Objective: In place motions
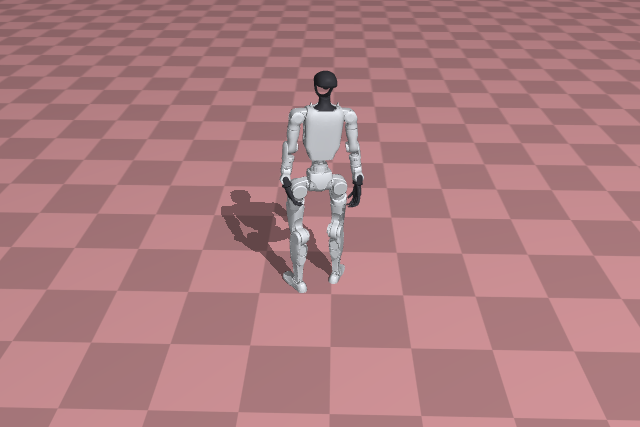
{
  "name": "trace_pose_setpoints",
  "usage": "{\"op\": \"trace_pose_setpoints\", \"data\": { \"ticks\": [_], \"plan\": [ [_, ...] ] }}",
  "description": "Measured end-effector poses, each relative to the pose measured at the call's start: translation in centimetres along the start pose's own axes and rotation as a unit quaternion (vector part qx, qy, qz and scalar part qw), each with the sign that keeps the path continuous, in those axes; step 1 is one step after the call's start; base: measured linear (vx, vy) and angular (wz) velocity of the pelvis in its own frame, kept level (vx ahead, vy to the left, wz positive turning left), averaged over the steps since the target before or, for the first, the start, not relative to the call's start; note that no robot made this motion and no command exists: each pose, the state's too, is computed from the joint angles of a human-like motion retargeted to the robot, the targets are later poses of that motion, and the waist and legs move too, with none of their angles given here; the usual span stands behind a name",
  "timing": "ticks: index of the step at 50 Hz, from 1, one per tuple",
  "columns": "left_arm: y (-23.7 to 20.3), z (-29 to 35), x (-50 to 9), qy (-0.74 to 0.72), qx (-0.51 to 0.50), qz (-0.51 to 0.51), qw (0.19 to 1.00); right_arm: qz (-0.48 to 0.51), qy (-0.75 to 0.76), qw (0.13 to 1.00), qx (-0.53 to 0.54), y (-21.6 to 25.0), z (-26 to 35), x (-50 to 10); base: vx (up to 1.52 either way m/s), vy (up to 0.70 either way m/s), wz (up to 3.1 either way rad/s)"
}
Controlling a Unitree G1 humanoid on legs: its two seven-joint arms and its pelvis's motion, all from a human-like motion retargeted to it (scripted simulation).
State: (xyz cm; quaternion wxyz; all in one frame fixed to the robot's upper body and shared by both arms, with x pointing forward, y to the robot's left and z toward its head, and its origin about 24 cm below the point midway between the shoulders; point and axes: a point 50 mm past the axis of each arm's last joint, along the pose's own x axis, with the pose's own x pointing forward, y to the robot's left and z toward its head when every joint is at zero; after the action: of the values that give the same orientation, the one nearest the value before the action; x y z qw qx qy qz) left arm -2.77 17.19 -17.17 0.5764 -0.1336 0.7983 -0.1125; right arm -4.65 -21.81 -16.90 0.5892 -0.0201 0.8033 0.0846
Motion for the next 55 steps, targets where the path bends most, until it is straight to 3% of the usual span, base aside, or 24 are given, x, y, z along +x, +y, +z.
{"op": "trace_pose_setpoints", "data": {
  "ticks": [7,30,55],
  "plan": [
    [-0.2,0.0,0.1,0.000,0.002,0.000,1.000,-0.023,0.018,0.997,-0.067,-0.7,0.2,-0.2,-0.02,0.26,0.36],
    [-0.7,-3.5,0.8,0.049,-0.052,0.002,0.997,-0.027,0.002,0.996,-0.084,-0.6,1.1,-0.2,-0.02,-0.02,0.11],
    [-1.3,1.7,0.2,-0.022,0.014,-0.004,1.000,-0.006,0.008,0.997,-0.074,0.4,1.2,-0.1,-0.01,-0.19,-0.28]
  ]
}}
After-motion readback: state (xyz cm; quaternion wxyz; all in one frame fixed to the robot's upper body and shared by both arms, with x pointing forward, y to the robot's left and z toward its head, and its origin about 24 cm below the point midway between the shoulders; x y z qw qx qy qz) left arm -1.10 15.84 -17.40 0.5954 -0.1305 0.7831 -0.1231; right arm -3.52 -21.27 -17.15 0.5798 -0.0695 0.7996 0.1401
